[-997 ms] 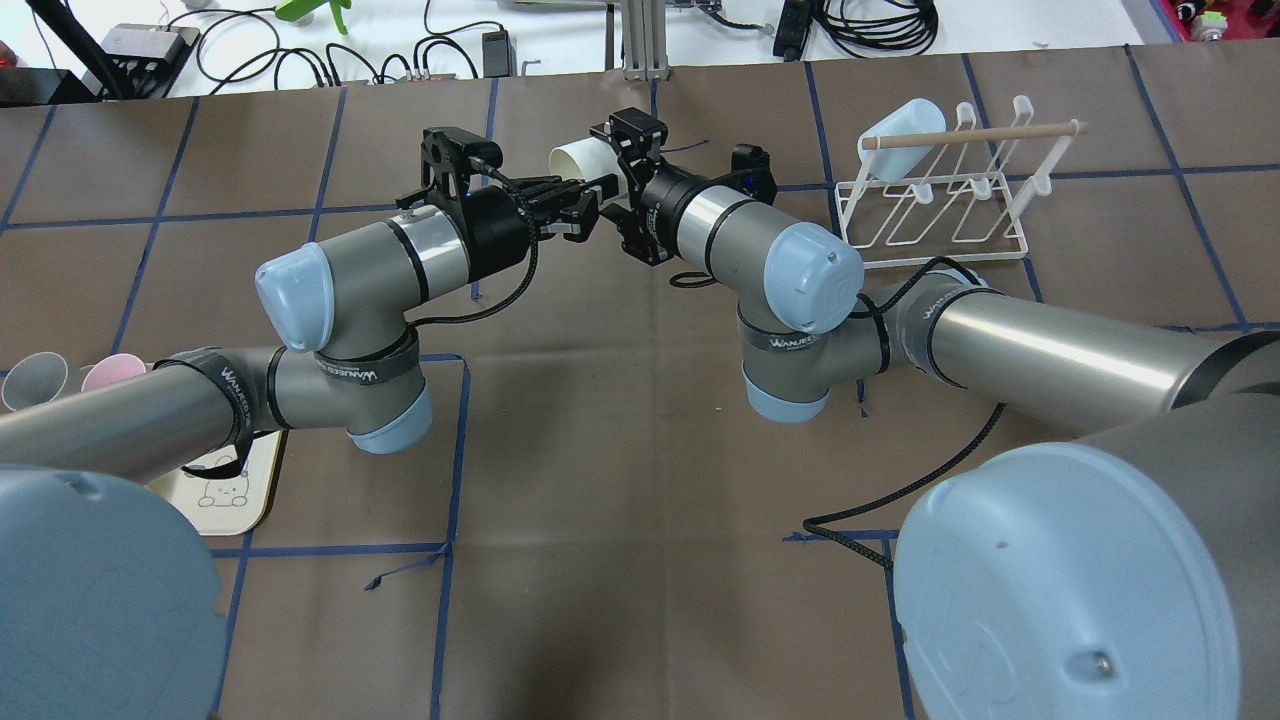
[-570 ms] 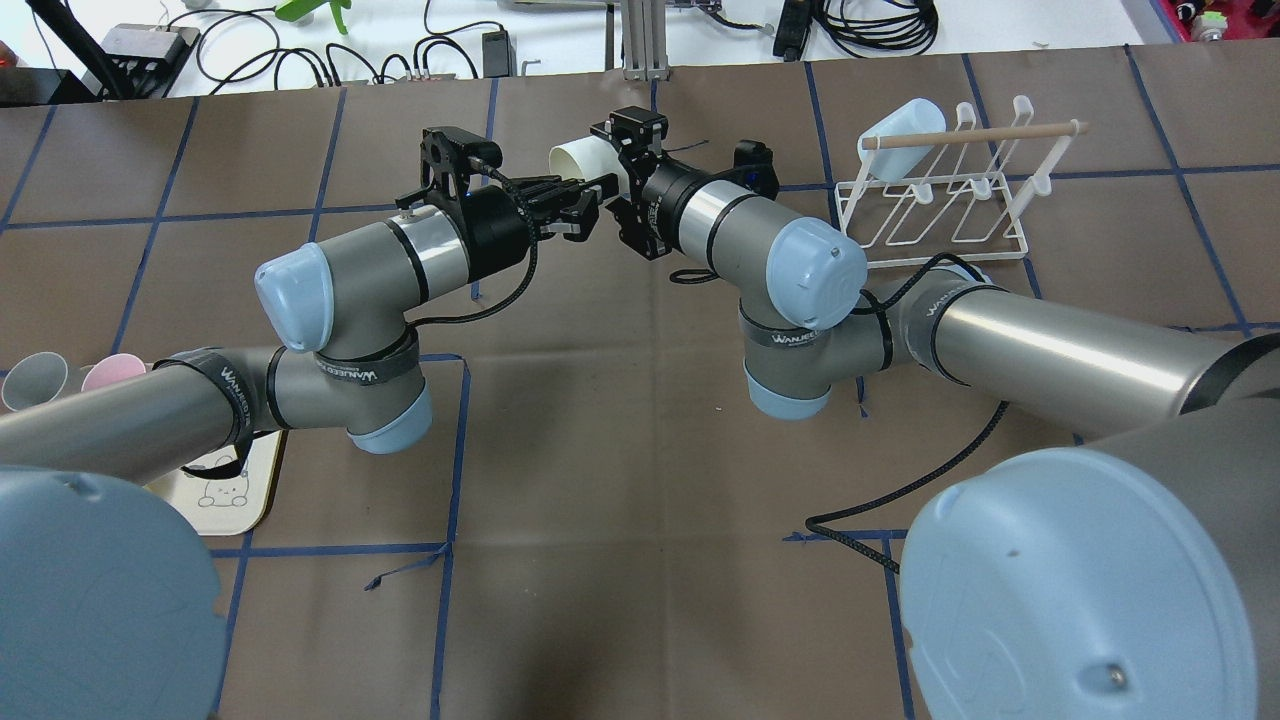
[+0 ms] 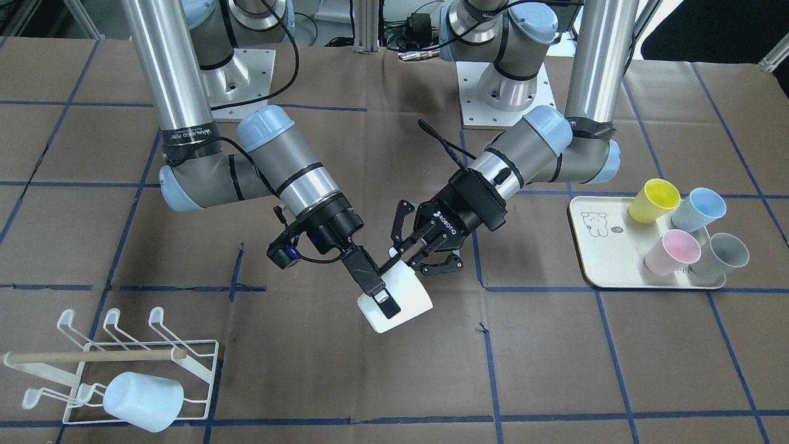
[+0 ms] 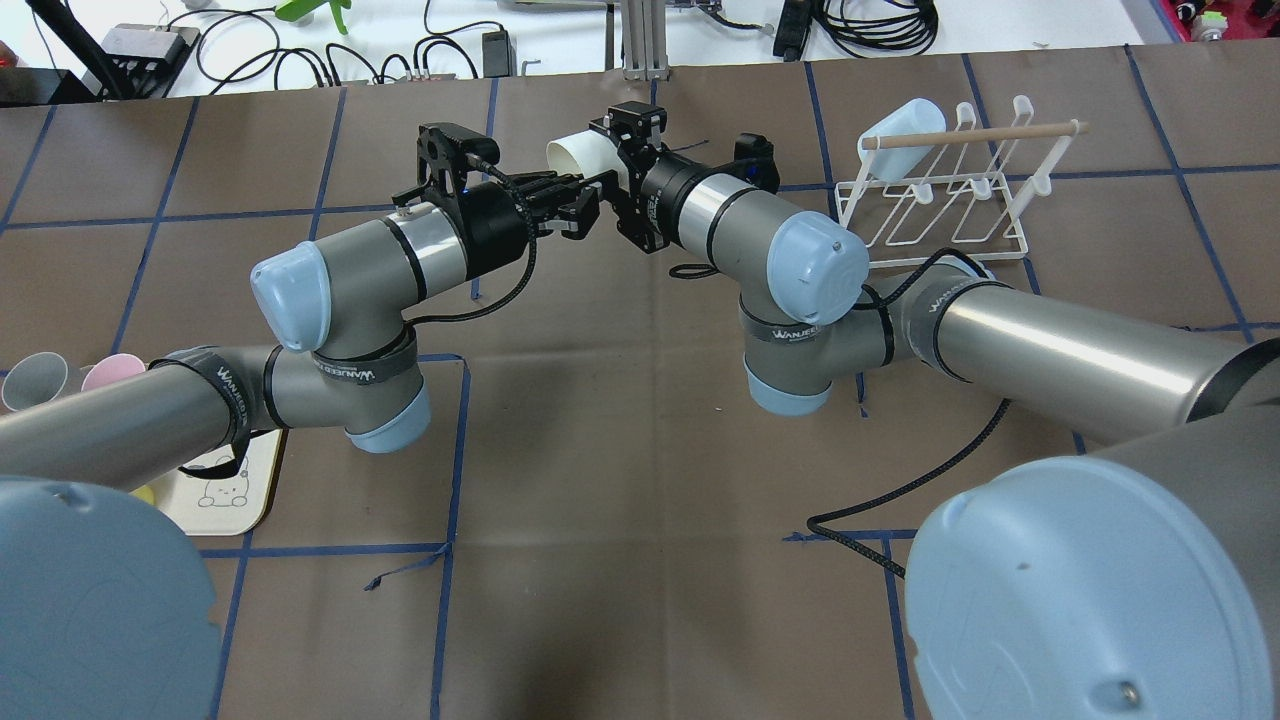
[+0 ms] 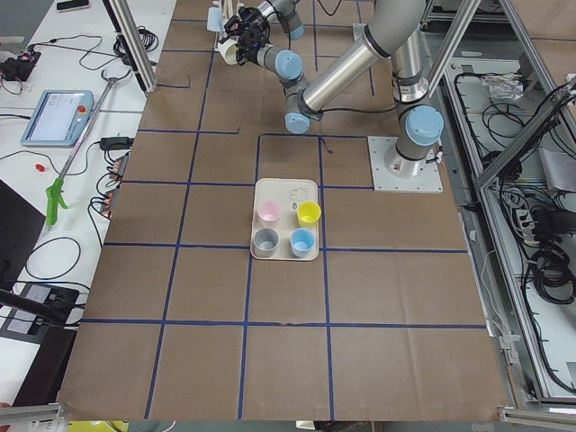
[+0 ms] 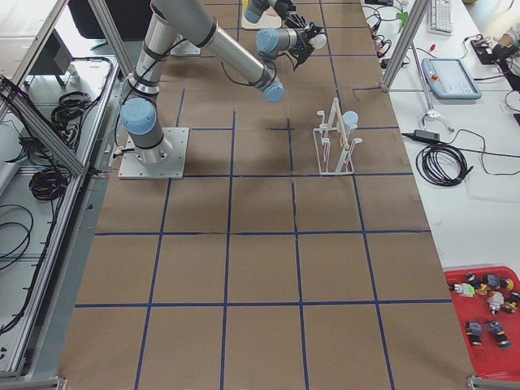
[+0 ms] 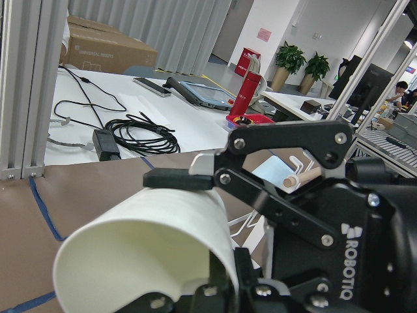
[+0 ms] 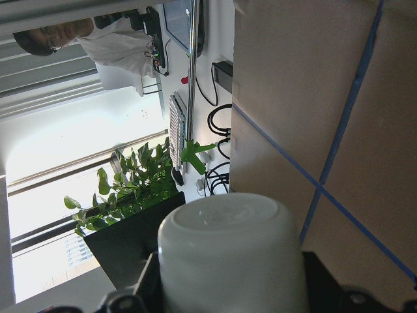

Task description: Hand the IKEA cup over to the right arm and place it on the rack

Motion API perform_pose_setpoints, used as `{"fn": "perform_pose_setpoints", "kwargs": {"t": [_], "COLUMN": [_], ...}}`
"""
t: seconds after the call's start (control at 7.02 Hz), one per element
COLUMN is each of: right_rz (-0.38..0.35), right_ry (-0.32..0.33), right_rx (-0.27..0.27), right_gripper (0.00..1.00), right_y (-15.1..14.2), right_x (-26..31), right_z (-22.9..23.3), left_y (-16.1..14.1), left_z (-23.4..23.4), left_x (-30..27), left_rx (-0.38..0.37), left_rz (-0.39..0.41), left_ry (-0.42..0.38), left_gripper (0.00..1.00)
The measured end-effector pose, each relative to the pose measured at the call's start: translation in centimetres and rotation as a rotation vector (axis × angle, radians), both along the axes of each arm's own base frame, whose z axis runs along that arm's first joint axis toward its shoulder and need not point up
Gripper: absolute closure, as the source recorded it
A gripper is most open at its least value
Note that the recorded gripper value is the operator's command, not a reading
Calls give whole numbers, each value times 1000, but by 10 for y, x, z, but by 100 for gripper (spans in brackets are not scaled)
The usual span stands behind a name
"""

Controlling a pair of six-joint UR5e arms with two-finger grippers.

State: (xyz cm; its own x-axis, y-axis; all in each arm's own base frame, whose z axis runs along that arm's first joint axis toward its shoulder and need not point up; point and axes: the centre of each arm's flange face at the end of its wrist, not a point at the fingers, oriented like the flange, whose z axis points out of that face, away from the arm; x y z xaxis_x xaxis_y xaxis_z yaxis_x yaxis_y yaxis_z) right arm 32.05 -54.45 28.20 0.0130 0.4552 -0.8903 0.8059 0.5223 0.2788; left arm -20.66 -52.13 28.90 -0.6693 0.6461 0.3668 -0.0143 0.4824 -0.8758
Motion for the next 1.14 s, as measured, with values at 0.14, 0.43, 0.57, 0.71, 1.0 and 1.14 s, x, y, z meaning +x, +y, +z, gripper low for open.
{"fn": "perform_pose_setpoints", "kwargs": {"t": [0.14,0.43,0.57,0.71,1.0,1.14], "right_rz": [1,3,4,1,-16,-31], "right_ry": [1,2,3,5,22,45], "right_rx": [-1,-3,-4,-7,-25,-46], "right_gripper": [58,59,60,61,67,70], "right_y": [0,0,0,-2,-12,-20], "right_x": [0,0,0,-3,-21,-37], "right_z": [0,0,0,1,2,4], "left_y": [0,-1,0,-1,-5,-3], "left_z": [1,-1,0,2,15,18], "left_x": [0,1,3,11,52,75], "left_rx": [5,12,7,3,-12,-9], "left_rz": [3,9,14,29,104,149], "left_ry": [5,11,11,12,14,14], "left_gripper": [1,0,0,0,0,0]}}
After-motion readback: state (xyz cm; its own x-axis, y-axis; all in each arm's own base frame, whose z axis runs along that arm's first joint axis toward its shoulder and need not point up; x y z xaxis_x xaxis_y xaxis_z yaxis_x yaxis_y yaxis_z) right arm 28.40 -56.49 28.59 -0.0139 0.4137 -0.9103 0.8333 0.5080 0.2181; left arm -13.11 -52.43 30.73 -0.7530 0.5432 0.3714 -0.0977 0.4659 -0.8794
